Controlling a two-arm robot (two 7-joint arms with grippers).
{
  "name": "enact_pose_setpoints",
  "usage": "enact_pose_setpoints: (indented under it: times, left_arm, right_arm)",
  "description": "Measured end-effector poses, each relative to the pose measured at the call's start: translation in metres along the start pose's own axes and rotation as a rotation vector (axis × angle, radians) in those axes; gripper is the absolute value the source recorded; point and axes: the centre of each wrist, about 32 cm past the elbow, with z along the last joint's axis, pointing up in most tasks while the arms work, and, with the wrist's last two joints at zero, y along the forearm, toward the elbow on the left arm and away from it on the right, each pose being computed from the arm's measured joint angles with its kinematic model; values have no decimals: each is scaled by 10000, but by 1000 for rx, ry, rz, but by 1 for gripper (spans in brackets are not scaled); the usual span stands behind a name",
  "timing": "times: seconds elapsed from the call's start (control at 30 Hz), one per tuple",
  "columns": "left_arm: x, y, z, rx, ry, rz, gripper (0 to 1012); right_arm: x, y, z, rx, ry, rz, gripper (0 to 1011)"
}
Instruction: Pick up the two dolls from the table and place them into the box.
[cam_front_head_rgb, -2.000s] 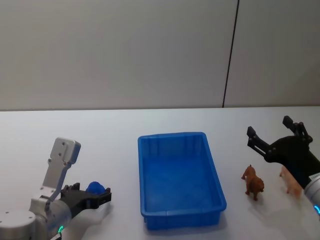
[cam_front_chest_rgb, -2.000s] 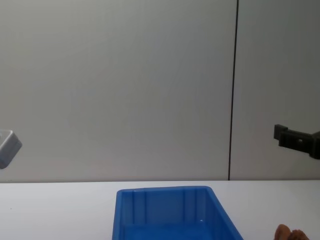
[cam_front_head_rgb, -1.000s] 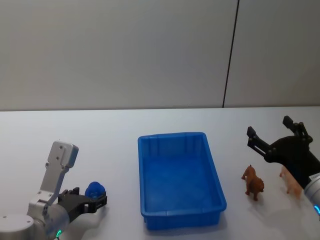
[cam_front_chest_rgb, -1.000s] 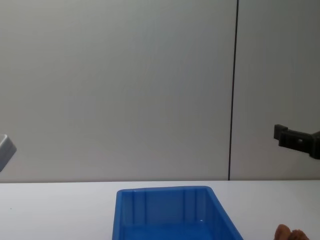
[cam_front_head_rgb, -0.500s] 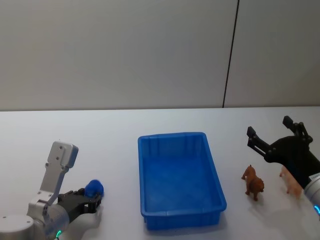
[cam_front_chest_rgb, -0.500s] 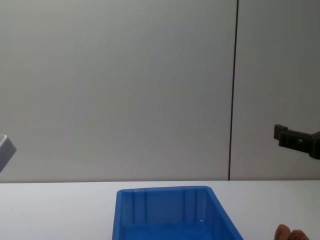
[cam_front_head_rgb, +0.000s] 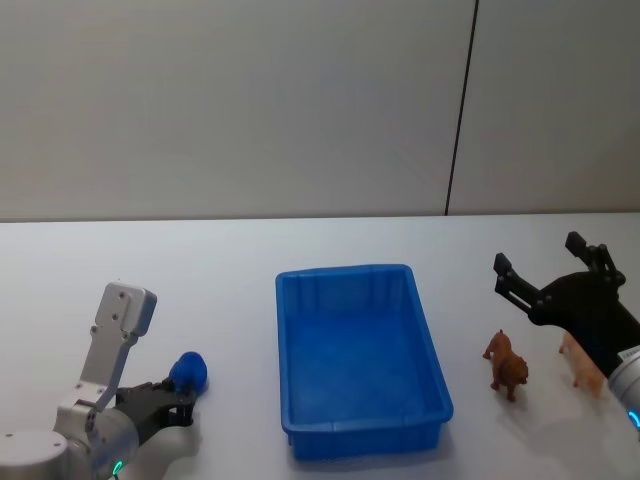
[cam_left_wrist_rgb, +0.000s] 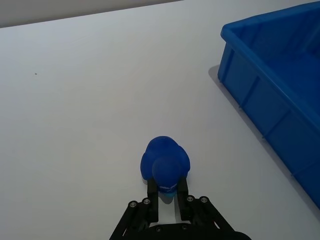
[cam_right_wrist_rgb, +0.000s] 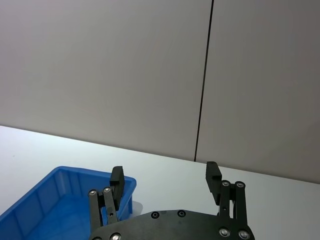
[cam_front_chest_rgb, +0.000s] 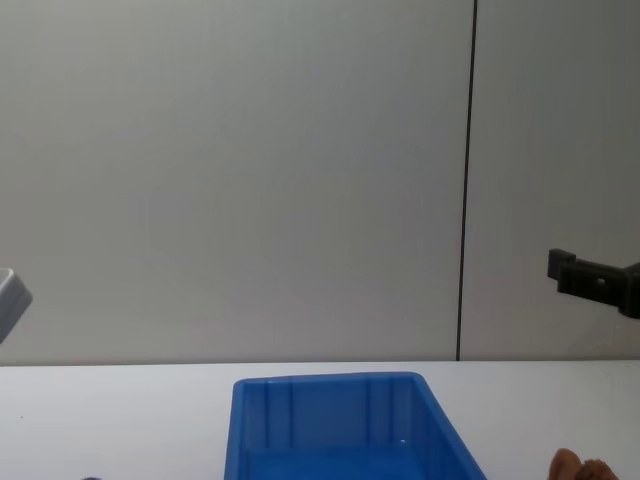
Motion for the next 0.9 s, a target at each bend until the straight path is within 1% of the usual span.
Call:
enact_pose_setpoints:
  times: [0.3, 0.53, 0.57, 0.63, 0.7, 0.73, 0.83, 0.9]
  left_arm:
    - [6, 7, -21, -36, -13, 15, 181]
    - [16, 43, 1, -96, -22, 33, 139]
    - [19, 55, 14, -113, -24, 35, 132]
    - [25, 69, 29, -131, -27, 37, 125]
    - [28, 101, 73, -172, -31, 34, 111]
    - [29, 109, 85, -181, -33, 32, 108]
    - [33, 133, 122, -208, -38, 21, 92]
    - [36, 158, 163, -236, -43, 3, 83]
  right_arm:
    - [0, 0, 0, 0, 0, 0, 1001]
    - [0, 0, 0, 0, 0, 0, 1001]
    - [0, 0, 0, 0, 0, 0, 1001]
    - [0, 0, 0, 0, 0, 0, 1001]
    - [0, 0, 0, 0, 0, 0, 1001]
    - [0, 0, 0, 0, 0, 0, 1001]
    - [0, 0, 0, 0, 0, 0, 1001]
    - [0, 0, 0, 0, 0, 0, 1001]
